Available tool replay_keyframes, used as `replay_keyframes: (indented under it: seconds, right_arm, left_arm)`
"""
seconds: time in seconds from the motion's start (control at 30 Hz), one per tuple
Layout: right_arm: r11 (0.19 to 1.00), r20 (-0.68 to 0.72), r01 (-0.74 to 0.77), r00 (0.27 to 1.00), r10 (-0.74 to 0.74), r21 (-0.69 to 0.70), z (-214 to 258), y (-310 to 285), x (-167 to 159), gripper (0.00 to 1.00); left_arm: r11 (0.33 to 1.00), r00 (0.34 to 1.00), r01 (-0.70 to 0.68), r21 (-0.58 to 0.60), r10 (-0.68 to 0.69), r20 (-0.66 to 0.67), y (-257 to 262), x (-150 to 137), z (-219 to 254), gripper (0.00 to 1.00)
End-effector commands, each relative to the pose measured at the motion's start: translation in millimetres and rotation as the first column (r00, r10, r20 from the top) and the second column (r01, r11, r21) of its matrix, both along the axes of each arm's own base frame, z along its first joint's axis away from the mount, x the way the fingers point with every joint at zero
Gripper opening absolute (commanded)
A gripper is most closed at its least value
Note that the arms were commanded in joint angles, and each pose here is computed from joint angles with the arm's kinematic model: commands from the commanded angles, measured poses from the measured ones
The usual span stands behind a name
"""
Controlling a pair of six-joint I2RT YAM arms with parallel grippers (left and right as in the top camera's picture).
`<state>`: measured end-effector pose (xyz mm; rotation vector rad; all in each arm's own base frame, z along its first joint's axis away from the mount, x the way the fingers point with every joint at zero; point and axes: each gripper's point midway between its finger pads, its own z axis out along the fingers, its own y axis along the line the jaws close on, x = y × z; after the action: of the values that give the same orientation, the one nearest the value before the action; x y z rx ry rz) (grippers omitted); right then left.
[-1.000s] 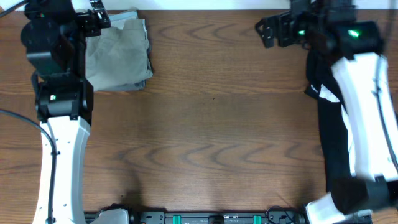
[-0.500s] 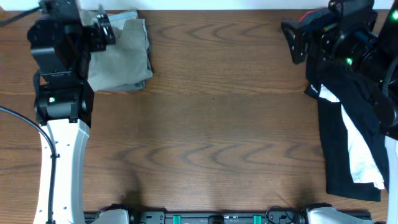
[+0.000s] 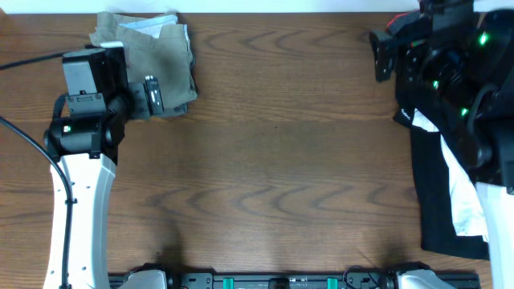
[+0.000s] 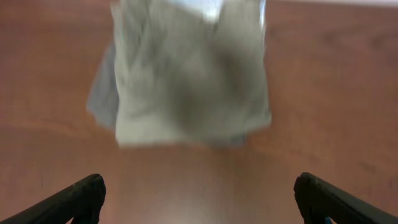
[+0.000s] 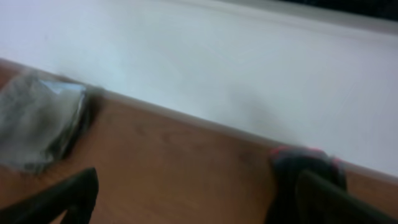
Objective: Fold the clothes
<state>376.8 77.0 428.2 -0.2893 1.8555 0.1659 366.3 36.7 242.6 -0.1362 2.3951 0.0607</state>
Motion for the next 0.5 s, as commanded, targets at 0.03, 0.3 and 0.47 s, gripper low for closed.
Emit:
replay_keyframes:
  seconds: [0.03, 0.3, 0.47]
  right_arm:
    - [0.999, 0.101, 0.031, 0.994, -0.032, 0.008, -19.9, -14.2, -17.0, 0.99]
    - [0.999, 0.143, 0.023, 0.989, -0.026, 0.026, -121.1, -26.8, -49.6, 0.99]
    - [0.999, 0.165, 0.045, 0.985, -0.049, 0.027, -178.2, -35.1, -74.6, 0.99]
  left_arm:
    - [1.0, 0.998, -0.012, -0.002, 0.012, -0.059, 1.5, -12.6, -7.1, 0.98]
    - [1.0, 0.996, -0.012, -0.004, 0.012, -0.085, 1.0, -17.6, -11.1, 0.98]
    - [1.0, 0.996, -0.012, -0.004, 0.012, -0.085, 1.0, -17.6, -11.1, 0.98]
